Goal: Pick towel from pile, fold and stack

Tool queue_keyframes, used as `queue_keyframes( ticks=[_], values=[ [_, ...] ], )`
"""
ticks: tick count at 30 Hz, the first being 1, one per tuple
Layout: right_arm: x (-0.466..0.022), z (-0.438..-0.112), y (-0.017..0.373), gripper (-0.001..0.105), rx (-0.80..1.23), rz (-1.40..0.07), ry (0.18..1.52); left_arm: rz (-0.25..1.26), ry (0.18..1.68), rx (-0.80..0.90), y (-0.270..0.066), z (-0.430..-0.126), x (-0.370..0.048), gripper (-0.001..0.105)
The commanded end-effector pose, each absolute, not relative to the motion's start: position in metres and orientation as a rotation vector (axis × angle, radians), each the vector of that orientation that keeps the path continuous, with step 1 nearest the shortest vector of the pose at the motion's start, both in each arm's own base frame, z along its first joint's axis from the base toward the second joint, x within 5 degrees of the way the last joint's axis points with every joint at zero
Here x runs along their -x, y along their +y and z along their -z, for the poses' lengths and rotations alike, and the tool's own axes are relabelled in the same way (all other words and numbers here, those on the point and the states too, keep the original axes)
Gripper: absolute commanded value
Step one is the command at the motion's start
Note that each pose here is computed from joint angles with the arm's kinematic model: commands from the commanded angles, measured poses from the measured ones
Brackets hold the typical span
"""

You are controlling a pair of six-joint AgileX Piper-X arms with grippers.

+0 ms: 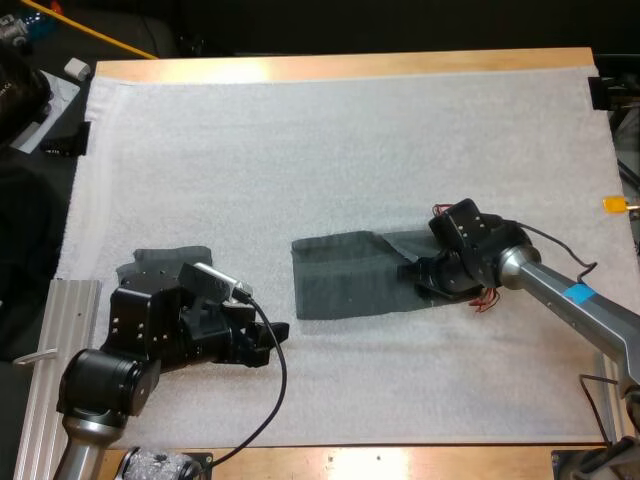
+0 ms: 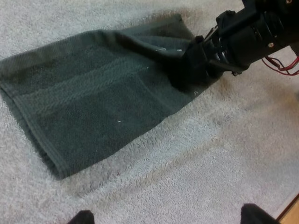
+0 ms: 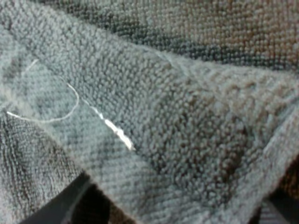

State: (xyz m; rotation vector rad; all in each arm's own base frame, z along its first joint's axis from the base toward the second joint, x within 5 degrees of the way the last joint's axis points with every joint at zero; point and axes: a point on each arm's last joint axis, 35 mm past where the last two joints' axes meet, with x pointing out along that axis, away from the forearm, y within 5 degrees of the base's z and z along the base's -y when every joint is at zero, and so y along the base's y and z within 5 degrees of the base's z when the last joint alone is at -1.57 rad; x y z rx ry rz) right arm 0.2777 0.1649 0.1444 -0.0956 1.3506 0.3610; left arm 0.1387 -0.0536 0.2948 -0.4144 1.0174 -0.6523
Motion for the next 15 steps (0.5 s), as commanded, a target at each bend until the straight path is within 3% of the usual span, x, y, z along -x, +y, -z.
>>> queue_keyframes(
  ticks=[1, 4, 6, 15],
  values=[
    [-0.278, -0.145, 0.164, 0.036, 0.088, -0.345, 1.349, 0.661, 1.02, 0.419, -0.054, -0.296, -0.139, 0.06],
    [-0.279, -0.146, 0.164, 0.009, 0.077, -0.331, 1.343, 0.665, 1.023, 0.42, -0.054, -0.296, -0.138, 0.06],
    [-0.278, -0.149, 0.164, 0.0, 0.078, -0.331, 1.338, 0.667, 1.026, 0.422, -0.054, -0.296, -0.138, 0.06],
    [-0.271, -0.187, 0.154, 0.0, 0.24, -0.278, 1.22, 0.682, 1.03, 0.423, -0.054, -0.296, -0.137, 0.06]
  ],
)
